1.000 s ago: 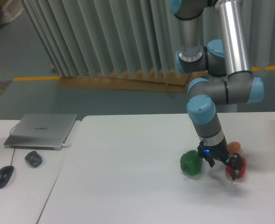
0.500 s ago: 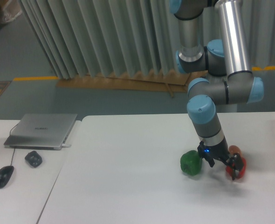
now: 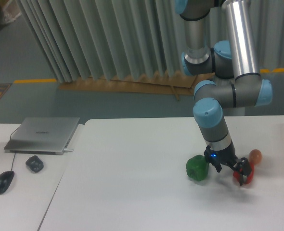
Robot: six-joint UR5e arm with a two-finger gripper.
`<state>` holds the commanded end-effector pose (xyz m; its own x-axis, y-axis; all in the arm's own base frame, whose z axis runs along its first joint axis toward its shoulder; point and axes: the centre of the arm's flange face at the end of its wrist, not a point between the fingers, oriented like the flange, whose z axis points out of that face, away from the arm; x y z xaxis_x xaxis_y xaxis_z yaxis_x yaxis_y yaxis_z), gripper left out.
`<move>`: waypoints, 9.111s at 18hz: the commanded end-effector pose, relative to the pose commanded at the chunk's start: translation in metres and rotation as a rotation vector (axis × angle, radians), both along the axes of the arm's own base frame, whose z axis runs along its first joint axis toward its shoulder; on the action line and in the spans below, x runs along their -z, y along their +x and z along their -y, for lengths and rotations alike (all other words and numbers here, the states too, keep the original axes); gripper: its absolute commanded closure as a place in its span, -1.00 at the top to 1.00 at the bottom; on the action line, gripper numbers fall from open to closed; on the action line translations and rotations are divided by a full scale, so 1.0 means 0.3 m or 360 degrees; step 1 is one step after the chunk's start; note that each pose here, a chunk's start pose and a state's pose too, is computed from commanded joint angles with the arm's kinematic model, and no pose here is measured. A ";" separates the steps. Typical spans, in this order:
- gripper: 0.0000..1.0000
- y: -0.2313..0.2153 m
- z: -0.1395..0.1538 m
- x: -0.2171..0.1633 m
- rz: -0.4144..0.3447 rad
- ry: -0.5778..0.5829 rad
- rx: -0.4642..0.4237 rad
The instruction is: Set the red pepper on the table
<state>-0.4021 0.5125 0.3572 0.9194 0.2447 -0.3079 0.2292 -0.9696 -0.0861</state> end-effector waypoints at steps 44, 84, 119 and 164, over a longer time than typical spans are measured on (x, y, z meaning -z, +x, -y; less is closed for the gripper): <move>1.00 0.014 0.007 -0.007 -0.0011 -0.0005 0.0000; 1.00 0.010 0.035 0.001 -0.0004 -0.0017 -0.0021; 1.00 -0.043 0.086 -0.025 -0.0017 0.0000 -0.0074; 1.00 -0.098 0.104 -0.039 -0.0036 0.0006 -0.0085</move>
